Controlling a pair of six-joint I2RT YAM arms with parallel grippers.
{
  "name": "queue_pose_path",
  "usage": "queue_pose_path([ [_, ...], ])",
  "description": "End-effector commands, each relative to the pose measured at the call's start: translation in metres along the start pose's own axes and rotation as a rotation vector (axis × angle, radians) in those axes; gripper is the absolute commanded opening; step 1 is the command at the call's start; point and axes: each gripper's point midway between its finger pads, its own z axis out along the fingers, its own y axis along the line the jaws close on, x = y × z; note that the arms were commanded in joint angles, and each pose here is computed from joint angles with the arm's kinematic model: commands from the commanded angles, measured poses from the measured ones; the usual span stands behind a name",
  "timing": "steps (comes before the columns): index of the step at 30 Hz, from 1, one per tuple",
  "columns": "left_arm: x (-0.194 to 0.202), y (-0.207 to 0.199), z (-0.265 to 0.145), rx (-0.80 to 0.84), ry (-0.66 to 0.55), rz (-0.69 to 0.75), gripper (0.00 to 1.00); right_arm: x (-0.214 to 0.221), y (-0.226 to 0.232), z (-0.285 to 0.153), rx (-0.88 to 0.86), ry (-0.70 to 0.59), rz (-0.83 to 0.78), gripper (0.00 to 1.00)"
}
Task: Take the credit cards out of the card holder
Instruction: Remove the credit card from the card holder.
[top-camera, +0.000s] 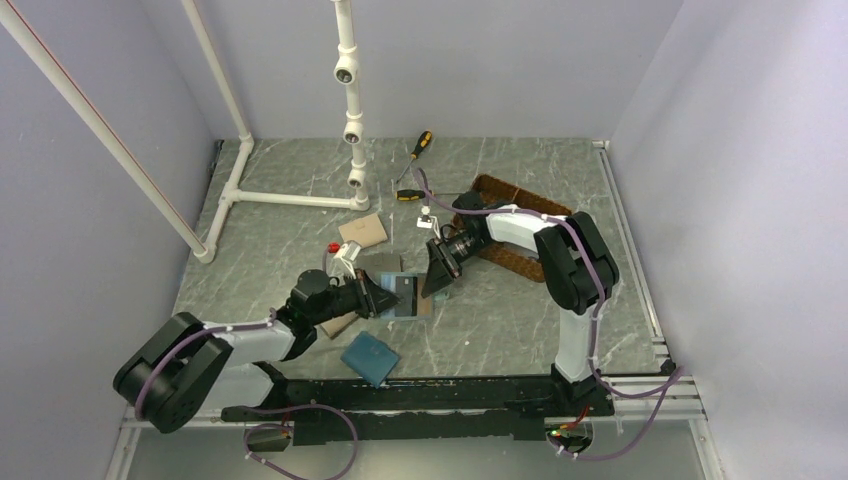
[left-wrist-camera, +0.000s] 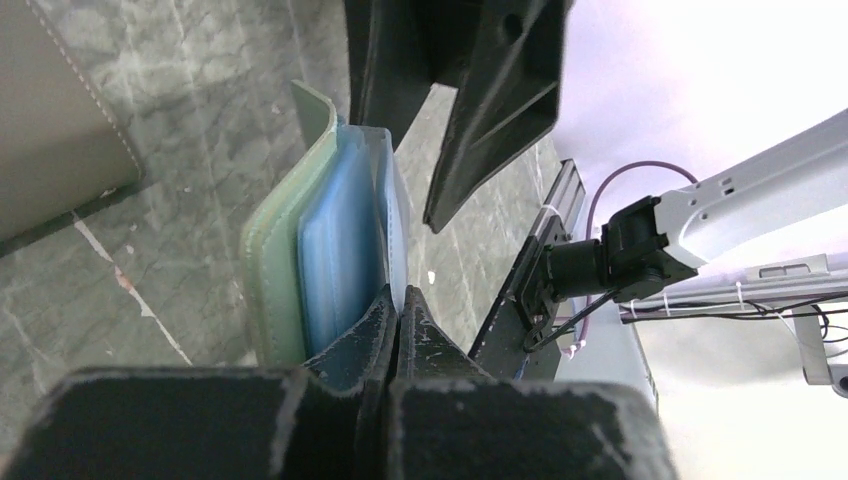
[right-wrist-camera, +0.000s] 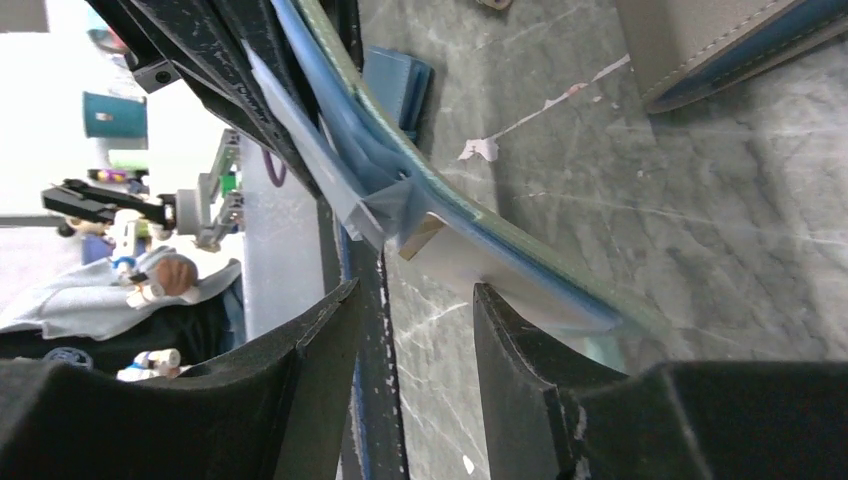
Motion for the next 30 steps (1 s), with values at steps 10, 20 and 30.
queue_pose_path([
  [10, -0.020, -0.028, -0.002, 0.094, -0.062, 0.050, 0.00, -0.016, 0.043, -0.004, -0.236, -0.076, -0.040, 0.48],
  [20, -0.025, -0.038, -0.002, 0.125, -0.076, 0.041, 0.00, -0.014, 0.039, 0.003, -0.227, -0.065, 0.002, 0.46],
  [30, -0.026, -0.039, 0.000, 0.129, -0.079, 0.033, 0.00, -0.013, 0.042, 0.011, -0.253, -0.055, 0.025, 0.33],
])
